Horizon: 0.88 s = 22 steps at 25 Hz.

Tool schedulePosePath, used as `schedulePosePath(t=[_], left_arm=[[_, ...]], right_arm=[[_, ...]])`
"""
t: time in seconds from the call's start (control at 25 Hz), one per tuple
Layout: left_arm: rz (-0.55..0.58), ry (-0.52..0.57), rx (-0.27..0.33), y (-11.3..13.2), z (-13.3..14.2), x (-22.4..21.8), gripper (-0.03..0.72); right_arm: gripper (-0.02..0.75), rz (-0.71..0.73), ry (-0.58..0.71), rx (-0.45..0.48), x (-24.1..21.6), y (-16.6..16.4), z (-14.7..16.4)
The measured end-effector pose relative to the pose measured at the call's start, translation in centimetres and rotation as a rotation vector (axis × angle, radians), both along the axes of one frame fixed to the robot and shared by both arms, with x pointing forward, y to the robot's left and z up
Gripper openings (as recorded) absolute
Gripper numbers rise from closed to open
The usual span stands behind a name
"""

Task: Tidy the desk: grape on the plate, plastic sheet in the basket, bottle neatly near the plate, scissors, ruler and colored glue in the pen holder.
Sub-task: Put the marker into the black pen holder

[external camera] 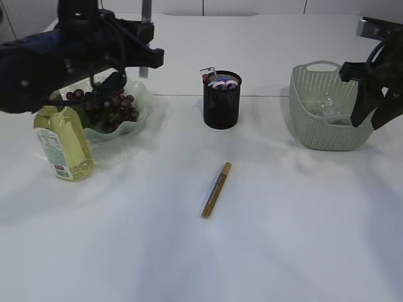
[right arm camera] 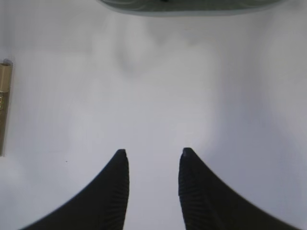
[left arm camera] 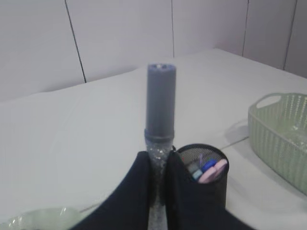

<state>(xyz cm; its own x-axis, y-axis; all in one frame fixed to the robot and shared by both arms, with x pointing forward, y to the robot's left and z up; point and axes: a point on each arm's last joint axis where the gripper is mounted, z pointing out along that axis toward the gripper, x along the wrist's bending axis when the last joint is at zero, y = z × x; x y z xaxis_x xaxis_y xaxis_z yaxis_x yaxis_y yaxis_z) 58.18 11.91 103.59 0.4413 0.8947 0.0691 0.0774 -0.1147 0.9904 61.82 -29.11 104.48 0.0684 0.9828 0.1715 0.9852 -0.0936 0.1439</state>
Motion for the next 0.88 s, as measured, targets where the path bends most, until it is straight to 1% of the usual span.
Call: schedulePosePath(t=[0.08,0.16,0.32,0.4,0.48,0.6,0.72,0.88], left_arm=[[-0.017,-0.016,-0.011,-1.1,0.0,1.6,0.032],[-0.027,-0.032,-0.041,-2.0,0.5,3.1,0.032],[-0.049,-0.013,-0.111,-3.8,0.8,5.9,0.032],[-0.063,0.014,-0.128,-4.6,0.8,7.0,0.032],[-0.069,0.037,-0.13,-5.3,0.5,8.1,0.032],[-0.066,0.049,-0.142,-6.1,0.6,9.5,0.032],[-0.067,0.027,-0.172,-6.7,1.3,10.7,0.032],[-0.067,0.018,-0.202,-7.5,1.4,12.0,0.032]], right_arm=[[0.293,0.0,0.002,0.0,0.0,0.0,0.0],[0.293,0.0,0.002,0.0,0.0,0.0,0.0],[0.293,0.001,0.0,-0.004,0.0,0.0,0.0],[0.293,0.002,0.0,-0.013,0.0,-0.1,0.0],[0.293,0.004,0.0,-0.021,0.0,-0.2,0.0],[0.29,0.007,0.0,-0.03,0.0,-0.3,0.0],[0.29,0.008,0.0,-0.034,0.0,-0.3,-0.1],[0.29,0.005,-0.02,-0.035,0.2,-0.3,0.0]])
